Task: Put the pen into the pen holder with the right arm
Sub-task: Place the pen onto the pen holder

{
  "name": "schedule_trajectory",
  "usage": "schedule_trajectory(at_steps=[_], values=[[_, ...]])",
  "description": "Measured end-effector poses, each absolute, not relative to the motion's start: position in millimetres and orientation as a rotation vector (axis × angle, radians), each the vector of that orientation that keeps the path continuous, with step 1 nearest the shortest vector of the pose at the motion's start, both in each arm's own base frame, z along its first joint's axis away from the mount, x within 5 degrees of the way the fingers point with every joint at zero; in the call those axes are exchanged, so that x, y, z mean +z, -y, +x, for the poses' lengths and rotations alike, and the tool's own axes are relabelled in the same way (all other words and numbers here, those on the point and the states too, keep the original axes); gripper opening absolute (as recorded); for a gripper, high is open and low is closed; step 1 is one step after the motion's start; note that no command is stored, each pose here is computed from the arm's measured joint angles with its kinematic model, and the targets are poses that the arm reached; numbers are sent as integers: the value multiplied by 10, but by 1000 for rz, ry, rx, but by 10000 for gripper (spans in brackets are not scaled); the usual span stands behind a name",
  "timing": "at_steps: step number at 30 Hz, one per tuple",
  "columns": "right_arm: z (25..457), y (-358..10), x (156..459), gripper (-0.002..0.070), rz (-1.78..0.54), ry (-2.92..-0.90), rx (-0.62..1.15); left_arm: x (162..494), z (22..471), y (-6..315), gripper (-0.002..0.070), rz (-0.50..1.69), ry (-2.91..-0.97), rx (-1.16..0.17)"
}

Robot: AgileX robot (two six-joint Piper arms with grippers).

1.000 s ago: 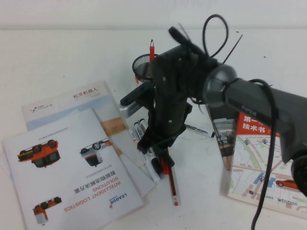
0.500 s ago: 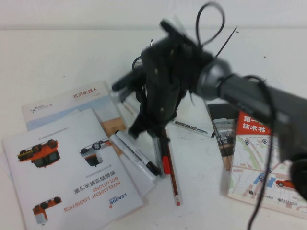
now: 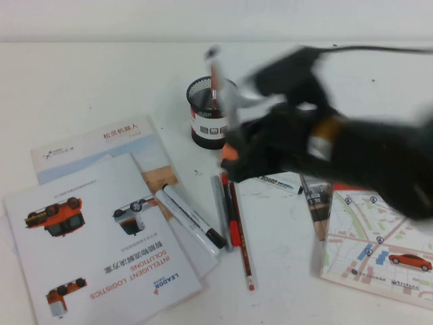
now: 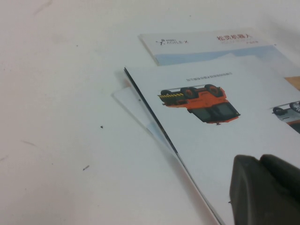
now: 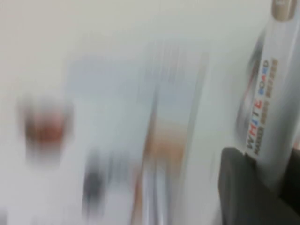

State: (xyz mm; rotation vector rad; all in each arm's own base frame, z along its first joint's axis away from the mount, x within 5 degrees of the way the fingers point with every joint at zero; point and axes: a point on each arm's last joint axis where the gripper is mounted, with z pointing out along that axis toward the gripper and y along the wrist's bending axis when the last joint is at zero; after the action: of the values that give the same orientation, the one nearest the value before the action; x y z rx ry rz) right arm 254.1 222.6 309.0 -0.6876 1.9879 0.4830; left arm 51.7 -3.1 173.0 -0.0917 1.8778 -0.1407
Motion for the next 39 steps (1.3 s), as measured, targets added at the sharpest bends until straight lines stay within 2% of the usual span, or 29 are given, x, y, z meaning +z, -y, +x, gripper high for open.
schedule_trajectory(at_steps=[2, 4, 10, 16, 25, 35, 37, 39], values=[[2375, -2052, 3053, 122, -569, -1756, 549, 1730, 517, 31, -3, -92, -1878, -141], [2281, -1950, 3032, 122, -533, -1630, 552, 1730, 517, 31, -3, -92, -1878, -141], [2383, -2018, 2913, 122, -626, -1495, 422, 1730, 517, 31, -3, -92, -1878, -141], [2817, -2281, 2786, 122, -454, -1370, 414, 1730, 517, 31, -2, -92, -1878, -141], [3704, -2812, 2525, 122, -414, -1415, 400, 1730, 517, 31, -2, -92, -1878, -141], [4290, -2765, 2247, 125, -252, -1559, 451, 1730, 517, 31, -3, -92, -1878, -141], [4322, -2742, 2177, 151, -240, -1585, 453, 1730, 517, 31, -3, -92, -1878, -141], [4341, -2720, 2135, 213, -240, -1612, 452, 1730, 517, 31, -2, -92, -1878, -141]])
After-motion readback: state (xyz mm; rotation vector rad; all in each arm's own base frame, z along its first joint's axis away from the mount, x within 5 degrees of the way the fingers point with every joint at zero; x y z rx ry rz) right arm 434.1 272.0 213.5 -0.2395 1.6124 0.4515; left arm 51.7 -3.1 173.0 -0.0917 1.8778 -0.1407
